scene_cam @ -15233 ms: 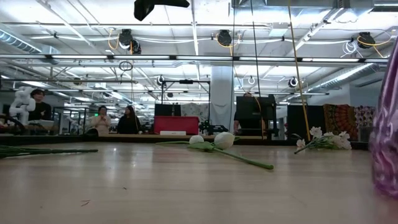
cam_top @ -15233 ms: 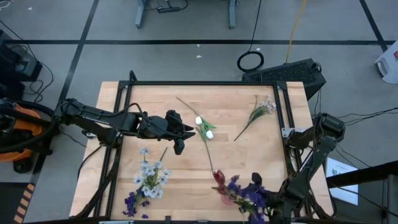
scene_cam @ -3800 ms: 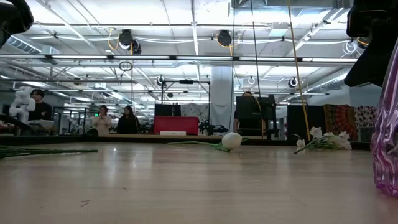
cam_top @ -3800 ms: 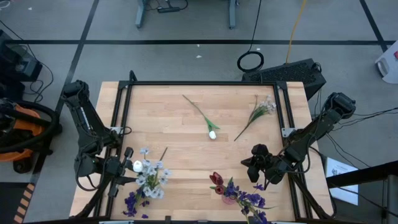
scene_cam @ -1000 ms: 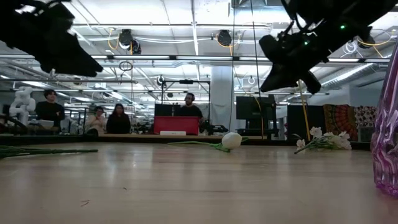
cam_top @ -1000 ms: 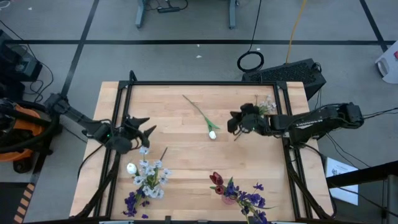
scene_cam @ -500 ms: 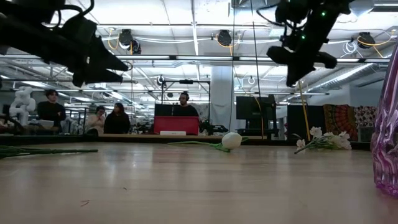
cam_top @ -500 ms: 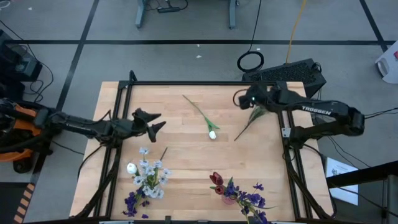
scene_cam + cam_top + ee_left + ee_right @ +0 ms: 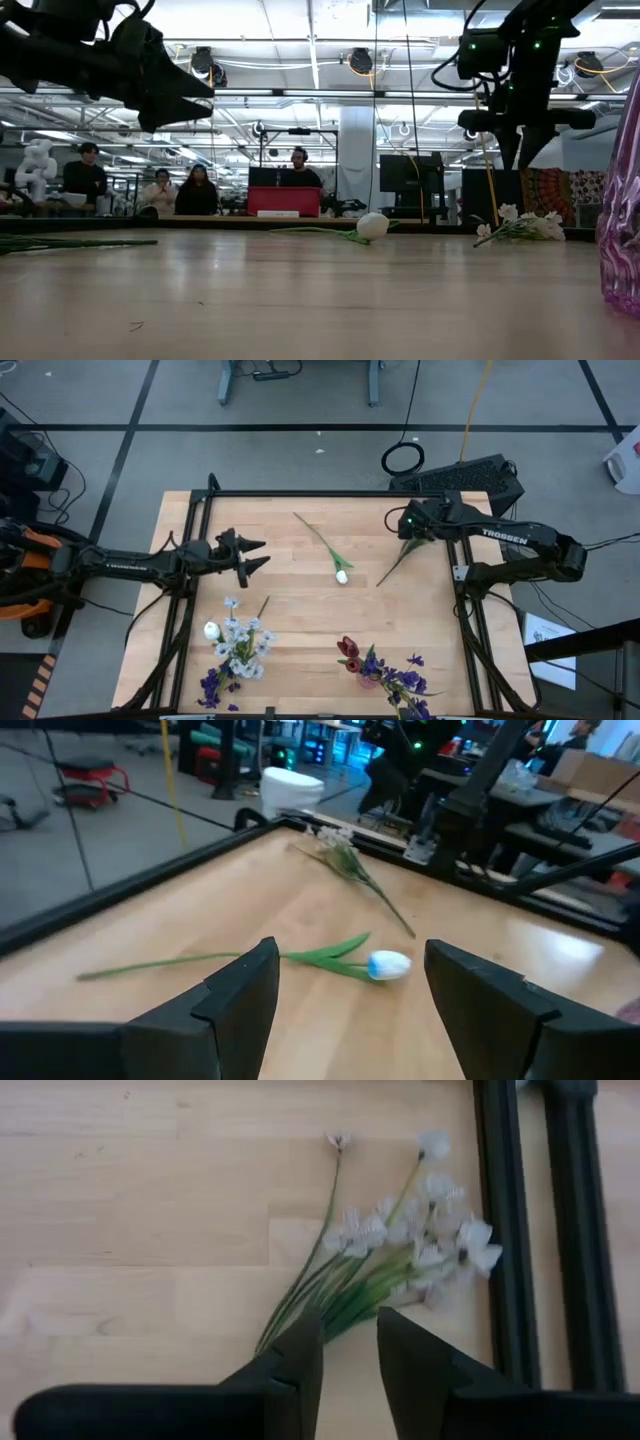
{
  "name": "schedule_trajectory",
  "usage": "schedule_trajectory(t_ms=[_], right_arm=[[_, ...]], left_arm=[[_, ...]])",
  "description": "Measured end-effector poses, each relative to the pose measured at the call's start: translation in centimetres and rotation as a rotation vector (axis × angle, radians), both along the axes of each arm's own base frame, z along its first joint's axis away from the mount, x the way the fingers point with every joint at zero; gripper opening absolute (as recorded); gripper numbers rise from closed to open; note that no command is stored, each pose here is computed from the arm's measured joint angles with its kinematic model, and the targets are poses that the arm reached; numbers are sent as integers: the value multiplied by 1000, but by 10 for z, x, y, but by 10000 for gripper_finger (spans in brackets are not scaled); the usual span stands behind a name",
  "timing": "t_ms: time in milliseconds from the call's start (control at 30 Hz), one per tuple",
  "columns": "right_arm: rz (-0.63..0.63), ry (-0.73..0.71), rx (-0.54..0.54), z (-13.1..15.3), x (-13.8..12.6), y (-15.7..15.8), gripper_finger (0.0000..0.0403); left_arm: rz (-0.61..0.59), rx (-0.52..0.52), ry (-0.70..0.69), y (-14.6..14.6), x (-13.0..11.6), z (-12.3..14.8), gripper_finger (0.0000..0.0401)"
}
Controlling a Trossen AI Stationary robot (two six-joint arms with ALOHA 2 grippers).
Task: Sort flowers into vase by color
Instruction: Put the white flower into the transparent vase
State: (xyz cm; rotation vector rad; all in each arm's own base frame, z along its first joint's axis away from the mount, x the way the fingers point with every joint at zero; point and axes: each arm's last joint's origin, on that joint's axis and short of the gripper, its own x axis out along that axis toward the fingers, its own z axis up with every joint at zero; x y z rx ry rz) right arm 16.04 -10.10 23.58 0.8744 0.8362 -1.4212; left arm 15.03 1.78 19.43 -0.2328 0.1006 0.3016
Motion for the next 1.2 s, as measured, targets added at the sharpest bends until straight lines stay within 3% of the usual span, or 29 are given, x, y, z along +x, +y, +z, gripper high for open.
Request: schedule_trajectory(t_ms=[233, 533, 767, 967, 1200], right_arm=[[-61, -43, 24, -1, 0, 2, 106], [-304, -182, 42, -4, 2, 3, 121], [-436, -223, 93, -29, -1, 5, 130], [-435, -297, 203, -58, 15, 1, 130], [-479, -259, 250, -81, 29, -5, 130]], left_arm=[[8, 16, 3, 1, 0, 0, 254], [42, 20, 4, 2, 0, 0, 254], [197, 41, 10, 7, -2, 0, 254], [203, 50, 35, 7, -3, -2, 254], [173, 44, 138, 6, -4, -12, 254]])
